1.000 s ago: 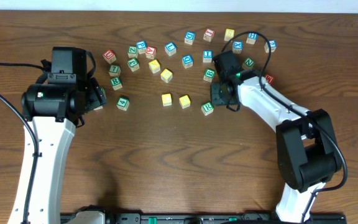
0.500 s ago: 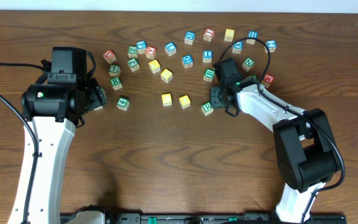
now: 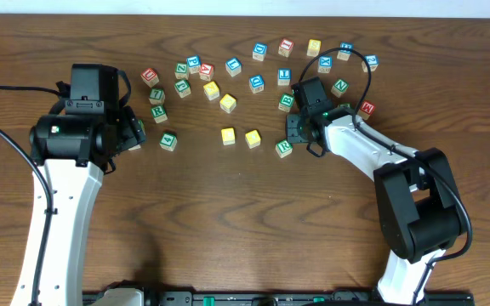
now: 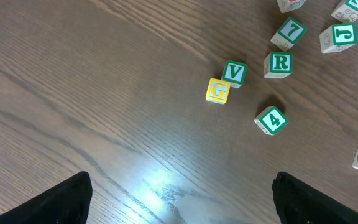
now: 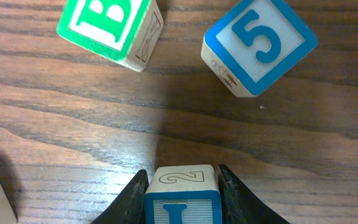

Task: Spell out CORL
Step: 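Carry the L block and set it right of the R block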

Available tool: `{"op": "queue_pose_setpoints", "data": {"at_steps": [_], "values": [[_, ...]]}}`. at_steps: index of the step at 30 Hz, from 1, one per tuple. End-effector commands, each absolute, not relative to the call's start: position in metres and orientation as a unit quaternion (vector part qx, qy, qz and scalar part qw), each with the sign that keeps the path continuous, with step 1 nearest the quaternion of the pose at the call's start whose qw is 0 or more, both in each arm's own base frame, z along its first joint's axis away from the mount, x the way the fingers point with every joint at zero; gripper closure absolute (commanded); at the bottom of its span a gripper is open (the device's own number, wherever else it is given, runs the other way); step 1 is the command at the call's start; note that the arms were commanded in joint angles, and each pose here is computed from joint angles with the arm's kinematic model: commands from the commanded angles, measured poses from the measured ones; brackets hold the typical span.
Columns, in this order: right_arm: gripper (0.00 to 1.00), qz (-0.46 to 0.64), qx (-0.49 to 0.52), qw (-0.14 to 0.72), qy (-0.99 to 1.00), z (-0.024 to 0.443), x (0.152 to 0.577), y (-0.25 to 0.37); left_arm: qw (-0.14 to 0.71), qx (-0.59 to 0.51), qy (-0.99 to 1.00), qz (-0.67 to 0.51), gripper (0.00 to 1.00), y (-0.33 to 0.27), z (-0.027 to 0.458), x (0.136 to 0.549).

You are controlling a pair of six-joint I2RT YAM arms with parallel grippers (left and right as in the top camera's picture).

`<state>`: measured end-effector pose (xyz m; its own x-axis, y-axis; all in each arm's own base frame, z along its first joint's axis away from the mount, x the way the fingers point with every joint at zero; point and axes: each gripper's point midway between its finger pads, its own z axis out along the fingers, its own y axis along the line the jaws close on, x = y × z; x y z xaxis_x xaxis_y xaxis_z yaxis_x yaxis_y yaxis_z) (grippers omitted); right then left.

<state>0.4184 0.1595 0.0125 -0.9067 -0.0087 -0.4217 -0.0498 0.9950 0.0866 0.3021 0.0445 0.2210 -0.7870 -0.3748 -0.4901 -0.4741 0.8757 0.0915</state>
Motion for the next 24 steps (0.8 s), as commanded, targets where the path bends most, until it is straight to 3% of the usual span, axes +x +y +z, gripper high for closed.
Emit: {"op": "queue_pose_setpoints", "data": {"at_steps": [1, 21, 24], "values": [[0.71, 0.049, -0.013, 0.216, 0.975, 0.012, 0.418, 0.161, 0.24, -0.232, 0.936, 0.111, 0.09, 0.048, 0.225, 0.304], [0.71, 0.061, 0.005, 0.21, 0.976, 0.012, 0.414, 0.171, 0.24, -0.232, 0.936, 0.111, 0.09, 0.048, 0.225, 0.304], [0.6, 0.063, 0.006, 0.214, 0.975, 0.015, 0.416, 0.171, 0.24, -0.232, 0.936, 0.111, 0.09, 0.048, 0.225, 0.304]]}}
